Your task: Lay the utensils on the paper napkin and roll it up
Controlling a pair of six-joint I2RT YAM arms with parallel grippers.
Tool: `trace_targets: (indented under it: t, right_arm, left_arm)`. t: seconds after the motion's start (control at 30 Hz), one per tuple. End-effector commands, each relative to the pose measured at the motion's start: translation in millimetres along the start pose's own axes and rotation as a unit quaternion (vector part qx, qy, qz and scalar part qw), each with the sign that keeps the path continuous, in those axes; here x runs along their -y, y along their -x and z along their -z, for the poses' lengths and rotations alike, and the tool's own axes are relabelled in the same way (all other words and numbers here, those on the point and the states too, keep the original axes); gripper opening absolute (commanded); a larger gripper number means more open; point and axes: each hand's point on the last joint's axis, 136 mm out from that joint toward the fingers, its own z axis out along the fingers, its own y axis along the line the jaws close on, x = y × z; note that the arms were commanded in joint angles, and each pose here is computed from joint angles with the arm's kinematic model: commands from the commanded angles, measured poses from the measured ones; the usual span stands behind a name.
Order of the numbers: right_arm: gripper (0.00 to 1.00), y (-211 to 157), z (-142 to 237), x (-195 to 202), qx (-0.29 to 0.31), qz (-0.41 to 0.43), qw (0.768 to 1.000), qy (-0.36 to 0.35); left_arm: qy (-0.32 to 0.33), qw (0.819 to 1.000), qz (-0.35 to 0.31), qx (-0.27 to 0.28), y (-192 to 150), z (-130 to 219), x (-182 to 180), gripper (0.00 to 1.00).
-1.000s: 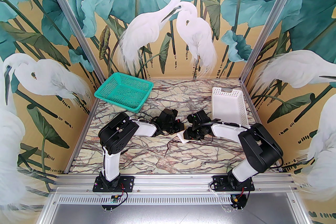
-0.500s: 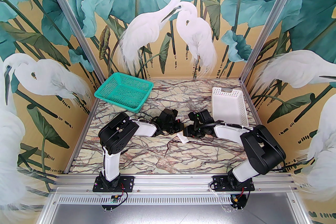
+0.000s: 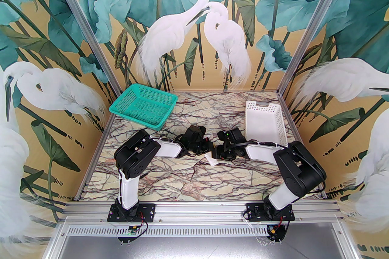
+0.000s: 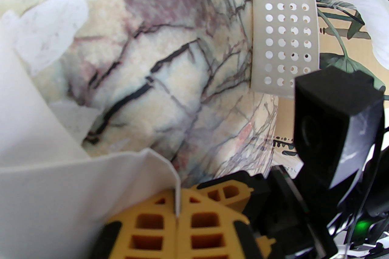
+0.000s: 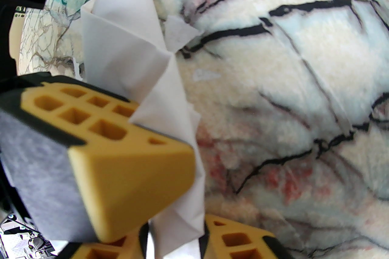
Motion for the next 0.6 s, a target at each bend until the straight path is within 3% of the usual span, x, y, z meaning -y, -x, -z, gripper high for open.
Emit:
trace_targets:
  t: [0.0, 0.37, 0.5, 0.57]
  right_arm:
    - [0.28, -23.9, -18.8, 7.0, -0.037, -0.004, 0.999, -0.005]
    - [0.02, -30.1, -17.2, 11.3, -0.042, -0.012, 0.999, -0.005]
    - [0.00, -34.5, -14.5, 20.0, -0.049, -0.017, 0.998, -0.020]
    - [0.00, -36.6, -12.5, 24.3, -0.050, -0.021, 0.998, -0.026]
  left_arm:
    - [-0.019, 1.000, -0.003, 0.005, 1.9, -1.5, 13.2, 0.00]
    - [-0.016, 1.000, -0.005, 0.008, 1.2, 0.8, 11.8, 0.00]
    - [-0.006, 1.000, -0.020, 0.016, 3.0, 9.1, 14.7, 0.01]
    - [-0.004, 0.999, -0.030, 0.024, 6.2, 16.4, 18.1, 0.07]
